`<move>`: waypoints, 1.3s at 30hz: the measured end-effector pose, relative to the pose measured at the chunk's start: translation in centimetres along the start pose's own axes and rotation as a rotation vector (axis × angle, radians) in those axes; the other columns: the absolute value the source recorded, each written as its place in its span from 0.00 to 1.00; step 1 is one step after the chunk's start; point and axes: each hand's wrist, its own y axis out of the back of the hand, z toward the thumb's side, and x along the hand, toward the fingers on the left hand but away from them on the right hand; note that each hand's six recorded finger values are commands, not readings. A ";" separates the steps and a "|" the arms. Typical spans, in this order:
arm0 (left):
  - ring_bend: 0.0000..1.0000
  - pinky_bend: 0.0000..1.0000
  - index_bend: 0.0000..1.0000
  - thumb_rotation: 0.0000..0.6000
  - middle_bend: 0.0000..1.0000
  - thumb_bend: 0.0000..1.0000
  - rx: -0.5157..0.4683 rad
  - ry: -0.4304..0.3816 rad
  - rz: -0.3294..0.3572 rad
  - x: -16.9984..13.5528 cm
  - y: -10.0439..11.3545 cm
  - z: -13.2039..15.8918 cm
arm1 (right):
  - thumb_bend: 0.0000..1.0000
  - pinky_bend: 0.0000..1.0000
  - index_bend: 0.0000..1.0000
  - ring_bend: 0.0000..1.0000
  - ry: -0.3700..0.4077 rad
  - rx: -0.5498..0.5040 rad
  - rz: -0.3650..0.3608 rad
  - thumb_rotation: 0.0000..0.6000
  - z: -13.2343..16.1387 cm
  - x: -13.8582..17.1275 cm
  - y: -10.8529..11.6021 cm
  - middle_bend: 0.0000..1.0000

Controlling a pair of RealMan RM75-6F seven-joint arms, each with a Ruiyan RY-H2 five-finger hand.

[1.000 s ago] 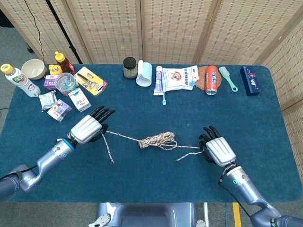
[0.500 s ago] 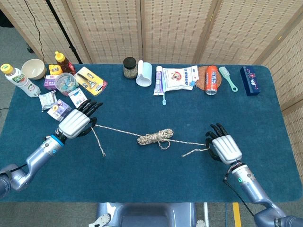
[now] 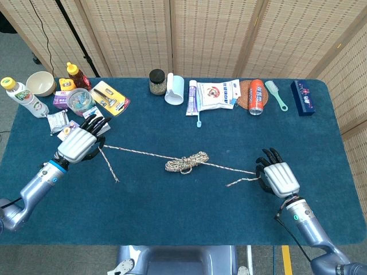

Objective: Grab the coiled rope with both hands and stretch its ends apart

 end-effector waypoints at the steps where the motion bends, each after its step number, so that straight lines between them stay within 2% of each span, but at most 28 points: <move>1: 0.00 0.00 0.69 1.00 0.04 0.39 0.002 0.008 0.000 -0.1 0.0 -0.3 | 0.51 0.00 0.63 0.08 -0.004 0.000 0.000 1.00 -0.1 0.0 0.0 0.30; 25: 0.00 0.00 0.69 1.00 0.04 0.39 0.029 0.125 0.017 -2.8 1.5 -5.6 | 0.51 0.00 0.63 0.08 -0.058 0.011 -0.025 1.00 -2.2 1.0 1.0 0.30; 33: 0.00 0.00 0.69 1.00 0.04 0.39 0.027 0.128 0.031 -3.3 2.0 -5.9 | 0.51 0.00 0.63 0.08 -0.042 0.007 -0.037 1.00 -1.7 1.0 1.5 0.30; 39: 0.00 0.00 0.69 1.00 0.04 0.39 0.013 0.091 0.053 -3.0 2.5 -4.8 | 0.51 0.00 0.63 0.08 -0.002 -0.014 -0.045 1.00 -0.2 1.0 1.8 0.30</move>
